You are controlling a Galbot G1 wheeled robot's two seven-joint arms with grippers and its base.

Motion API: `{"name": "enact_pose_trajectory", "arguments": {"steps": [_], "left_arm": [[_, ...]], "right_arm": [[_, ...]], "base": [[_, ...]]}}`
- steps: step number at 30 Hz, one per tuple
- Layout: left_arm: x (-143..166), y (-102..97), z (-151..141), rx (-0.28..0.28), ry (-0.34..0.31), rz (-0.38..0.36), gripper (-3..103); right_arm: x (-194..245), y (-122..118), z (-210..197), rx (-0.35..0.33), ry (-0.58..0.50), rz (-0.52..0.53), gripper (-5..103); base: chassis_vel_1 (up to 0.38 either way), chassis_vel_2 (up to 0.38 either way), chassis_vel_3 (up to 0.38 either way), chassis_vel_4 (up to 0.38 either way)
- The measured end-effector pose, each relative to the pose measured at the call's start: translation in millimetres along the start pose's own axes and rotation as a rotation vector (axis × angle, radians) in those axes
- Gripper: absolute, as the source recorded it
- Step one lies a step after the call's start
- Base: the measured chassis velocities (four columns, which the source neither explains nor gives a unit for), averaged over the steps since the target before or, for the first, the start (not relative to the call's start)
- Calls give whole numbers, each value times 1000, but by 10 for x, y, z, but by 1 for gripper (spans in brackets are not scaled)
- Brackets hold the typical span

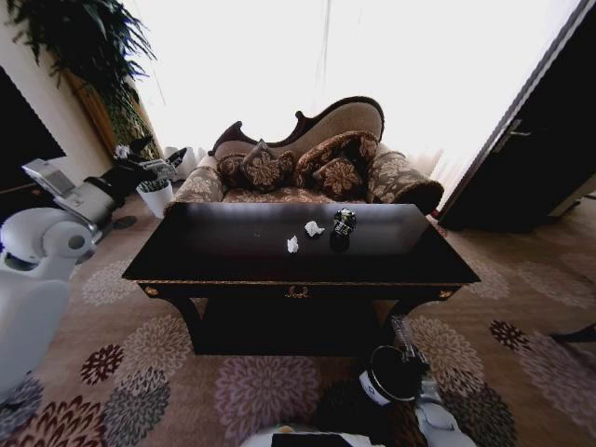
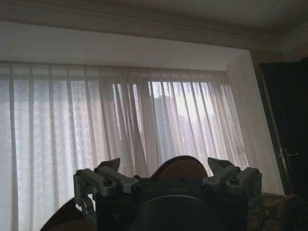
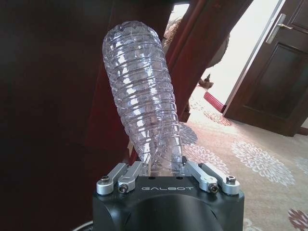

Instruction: Move to the front of the table and place the trash on the table into the trash bin.

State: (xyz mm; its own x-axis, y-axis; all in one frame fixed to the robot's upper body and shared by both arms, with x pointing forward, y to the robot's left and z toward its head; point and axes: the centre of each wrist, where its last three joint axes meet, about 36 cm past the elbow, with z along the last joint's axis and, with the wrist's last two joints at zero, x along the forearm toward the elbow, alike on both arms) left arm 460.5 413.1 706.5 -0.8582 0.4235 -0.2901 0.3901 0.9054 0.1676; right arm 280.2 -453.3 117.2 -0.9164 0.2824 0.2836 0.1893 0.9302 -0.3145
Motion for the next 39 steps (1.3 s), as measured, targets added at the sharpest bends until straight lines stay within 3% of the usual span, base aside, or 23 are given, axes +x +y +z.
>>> {"name": "enact_pose_trajectory", "arguments": {"steps": [3, 12, 23, 34, 39], "left_arm": [[-1, 6, -5, 0, -2, 0, 100], [-25, -15, 34, 12, -6, 5, 100], [-18, 4, -7, 0, -8, 5, 100], [-9, -8, 0, 4, -10, 11, 100], [0, 4, -28, -4, -9, 11, 100]], "right_arm": [[77, -139, 36, 23, 12, 5, 25], [209, -255, 69, 43, 17, 7, 25], [448, -42, 190, 9, 59, -9, 25], [515, -70, 231, -2, 72, 6, 25], [519, 76, 210, -24, 65, -9, 25]], "base": [[0, 0, 0, 0], [0, 0, 0, 0], [0, 0, 0, 0], [0, 0, 0, 0], [0, 0, 0, 0]]}}
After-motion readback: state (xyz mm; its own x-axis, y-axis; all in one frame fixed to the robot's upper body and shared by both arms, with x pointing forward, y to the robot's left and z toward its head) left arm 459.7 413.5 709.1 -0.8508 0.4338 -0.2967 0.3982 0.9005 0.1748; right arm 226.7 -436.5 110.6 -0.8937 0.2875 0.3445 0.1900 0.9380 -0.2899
